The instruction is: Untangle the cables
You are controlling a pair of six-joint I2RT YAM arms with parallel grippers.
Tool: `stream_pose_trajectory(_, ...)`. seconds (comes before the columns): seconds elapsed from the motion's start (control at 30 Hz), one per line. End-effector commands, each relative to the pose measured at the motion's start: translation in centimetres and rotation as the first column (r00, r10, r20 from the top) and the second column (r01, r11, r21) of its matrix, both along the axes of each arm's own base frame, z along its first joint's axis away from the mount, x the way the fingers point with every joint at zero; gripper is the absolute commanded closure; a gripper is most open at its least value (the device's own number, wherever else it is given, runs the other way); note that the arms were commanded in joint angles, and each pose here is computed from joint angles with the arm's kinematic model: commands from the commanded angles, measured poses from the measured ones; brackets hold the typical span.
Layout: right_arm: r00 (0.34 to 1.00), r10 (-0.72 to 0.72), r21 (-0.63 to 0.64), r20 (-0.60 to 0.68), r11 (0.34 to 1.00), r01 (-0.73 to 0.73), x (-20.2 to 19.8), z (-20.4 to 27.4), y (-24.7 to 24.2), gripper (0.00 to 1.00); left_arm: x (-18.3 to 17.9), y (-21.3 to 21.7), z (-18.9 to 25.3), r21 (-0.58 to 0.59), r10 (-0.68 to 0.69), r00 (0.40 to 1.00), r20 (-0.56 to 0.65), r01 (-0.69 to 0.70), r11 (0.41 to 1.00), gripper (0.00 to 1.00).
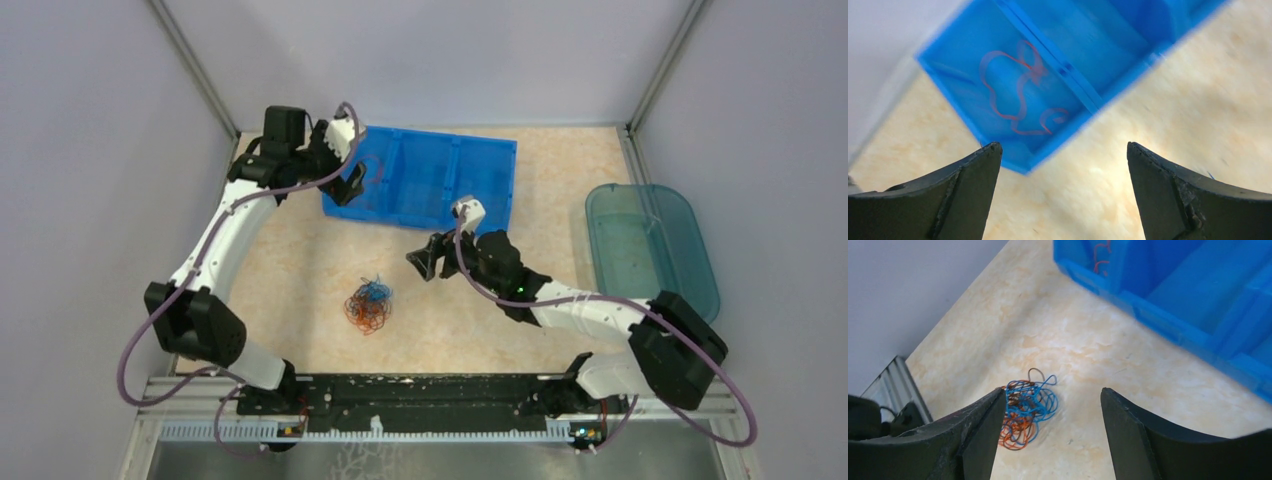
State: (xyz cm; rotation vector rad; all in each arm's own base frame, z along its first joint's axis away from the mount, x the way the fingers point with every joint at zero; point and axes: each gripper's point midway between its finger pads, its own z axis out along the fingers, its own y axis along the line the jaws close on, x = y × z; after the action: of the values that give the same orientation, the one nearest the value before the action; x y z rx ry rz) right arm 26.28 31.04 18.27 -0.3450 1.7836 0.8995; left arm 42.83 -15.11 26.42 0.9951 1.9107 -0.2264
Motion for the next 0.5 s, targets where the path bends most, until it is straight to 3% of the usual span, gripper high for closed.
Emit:
stream_pose_trajectory(0.0,0.974,0.22,0.035,0.045,0.975,-0.221,-2.6,1.7,5.0,0.32,-8.6,-0.4,-3.9,-0.023,-0.19,0.968,-0.162,0.189,0.982,0.0)
stream_pose_trajectory(0.1,0.961,0.276,0.025,0.026,0.961,-0.277,-3.8,0.4,7.0,0.36,-13.5,-0.2,-6.6,-0.048,-0.263,0.937,-0.231,0.259,0.965,0.02)
stream_pose_trajectory(0.2,0.971,0.239,0.069,0.003,0.969,-0.239,-3.7,-0.1,6.7,0.42,-16.4,0.0,-9.5,-0.061,-0.308,0.907,-0.286,0.303,0.951,0.07)
stream_pose_trajectory(0.47,0.986,0.166,0.053,-0.026,0.985,-0.164,-3.8,-0.8,4.5,0.43,-20.3,1.6,-15.3,0.004,-0.407,0.818,-0.408,0.447,0.895,0.22)
